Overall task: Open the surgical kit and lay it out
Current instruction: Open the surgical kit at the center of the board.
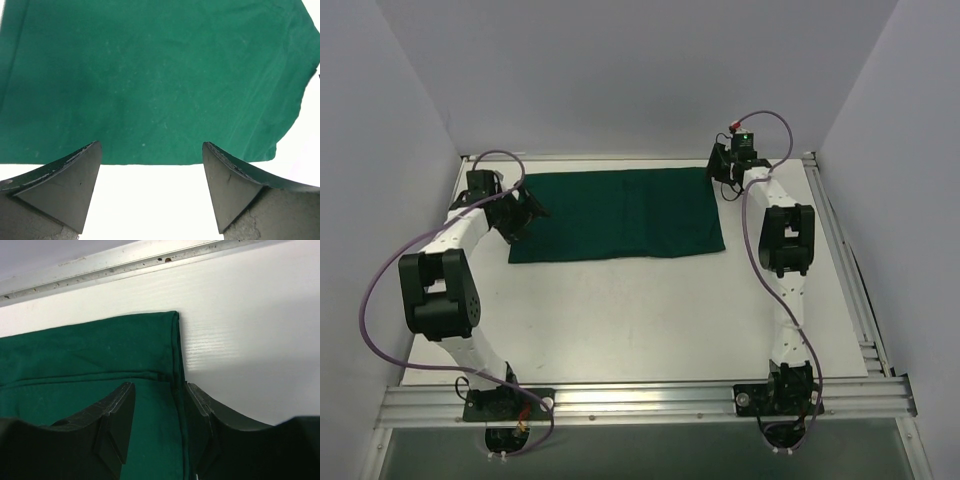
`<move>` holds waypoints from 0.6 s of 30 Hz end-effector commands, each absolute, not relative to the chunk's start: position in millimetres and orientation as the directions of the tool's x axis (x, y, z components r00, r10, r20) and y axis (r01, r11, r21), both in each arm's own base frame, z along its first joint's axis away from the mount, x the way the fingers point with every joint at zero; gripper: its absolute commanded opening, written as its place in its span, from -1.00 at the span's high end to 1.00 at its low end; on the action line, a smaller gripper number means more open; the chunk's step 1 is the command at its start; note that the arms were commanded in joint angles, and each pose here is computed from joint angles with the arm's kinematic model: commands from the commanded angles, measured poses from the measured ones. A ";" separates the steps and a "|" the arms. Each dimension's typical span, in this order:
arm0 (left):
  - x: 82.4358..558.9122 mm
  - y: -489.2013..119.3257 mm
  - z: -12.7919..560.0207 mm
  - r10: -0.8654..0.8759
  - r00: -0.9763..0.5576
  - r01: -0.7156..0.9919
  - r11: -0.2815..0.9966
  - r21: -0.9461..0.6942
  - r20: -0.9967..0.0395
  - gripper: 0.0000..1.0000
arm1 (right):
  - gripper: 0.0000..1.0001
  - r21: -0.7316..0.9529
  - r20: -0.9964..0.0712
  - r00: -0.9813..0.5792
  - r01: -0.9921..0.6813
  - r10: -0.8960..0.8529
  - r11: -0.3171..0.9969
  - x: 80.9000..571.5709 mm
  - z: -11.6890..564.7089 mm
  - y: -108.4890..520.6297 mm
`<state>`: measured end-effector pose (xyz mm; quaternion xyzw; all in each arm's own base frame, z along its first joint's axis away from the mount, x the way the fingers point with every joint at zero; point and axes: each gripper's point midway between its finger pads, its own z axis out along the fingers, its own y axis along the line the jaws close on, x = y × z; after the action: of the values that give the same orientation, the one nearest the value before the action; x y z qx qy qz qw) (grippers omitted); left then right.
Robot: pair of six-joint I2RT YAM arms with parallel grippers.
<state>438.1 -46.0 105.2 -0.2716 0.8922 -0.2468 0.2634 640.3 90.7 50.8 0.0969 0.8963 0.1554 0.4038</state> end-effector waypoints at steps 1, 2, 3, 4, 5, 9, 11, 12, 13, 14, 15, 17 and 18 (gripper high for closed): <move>442.5 -37.7 126.4 -0.633 -0.687 -0.373 0.729 -0.574 -0.357 -0.80 | 0.14 0.356 -0.707 -0.648 0.023 0.285 0.934 639.0 73.9 84.6; 449.8 -36.7 133.8 -0.629 -0.683 -0.362 0.733 -0.576 -0.371 -0.80 | 0.14 0.361 -0.706 -0.648 0.019 0.286 0.933 639.2 73.3 85.8; 449.8 -36.1 132.8 -0.621 -0.694 -0.363 0.738 -0.568 -0.363 -0.80 | 0.14 0.357 -0.703 -0.650 0.028 0.288 0.934 639.5 69.0 85.3; 453.9 -36.3 129.1 -0.620 -0.700 -0.366 0.738 -0.567 -0.354 -0.80 | 0.14 0.356 -0.697 -0.657 0.031 0.287 0.934 638.8 65.8 87.1; 460.3 -35.4 135.2 -0.616 -0.697 -0.354 0.740 -0.572 -0.367 -0.80 | 0.15 0.355 -0.699 -0.658 0.019 0.279 0.935 641.5 63.7 89.0; 466.6 -37.9 135.0 -0.613 -0.705 -0.346 0.736 -0.582 -0.355 -0.79 | 0.16 0.356 -0.689 -0.672 0.012 0.271 0.934 643.4 55.6 95.1; 467.0 -38.3 134.1 -0.613 -0.708 -0.347 0.735 -0.583 -0.352 -0.79 | 0.17 0.363 -0.682 -0.678 0.009 0.273 0.932 643.7 50.1 99.4; 466.7 -38.5 133.3 -0.610 -0.709 -0.343 0.736 -0.583 -0.354 -0.79 | 0.18 0.364 -0.686 -0.676 0.003 0.270 0.931 644.7 52.2 102.5; 466.6 -39.4 132.7 -0.608 -0.711 -0.341 0.737 -0.583 -0.353 -0.79 | 0.19 0.357 -0.693 -0.672 -0.006 0.261 0.934 645.6 53.4 104.8; 466.0 -38.0 131.2 -0.609 -0.712 -0.344 0.737 -0.582 -0.350 -0.79 | 0.20 0.345 -0.703 -0.668 -0.020 0.244 0.938 645.1 55.7 111.5; 465.3 -38.1 129.4 -0.609 -0.713 -0.347 0.737 -0.580 -0.347 -0.79 | 0.20 0.322 -0.715 -0.665 -0.036 0.218 0.946 644.9 57.0 114.6; 464.7 -39.7 126.5 -0.605 -0.720 -0.345 0.737 -0.581 -0.340 -0.79 | 0.19 0.298 -0.727 -0.657 -0.038 0.201 0.954 646.2 61.5 116.8; 465.0 -39.3 126.5 -0.602 -0.722 -0.342 0.739 -0.581 -0.341 -0.79 | 0.17 0.300 -0.728 -0.656 -0.043 0.199 0.953 646.1 62.1 120.2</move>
<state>460.2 -40.2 119.7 -0.2745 0.8945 -0.2405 0.2583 639.5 103.1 41.5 0.0698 0.9052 0.1518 0.3907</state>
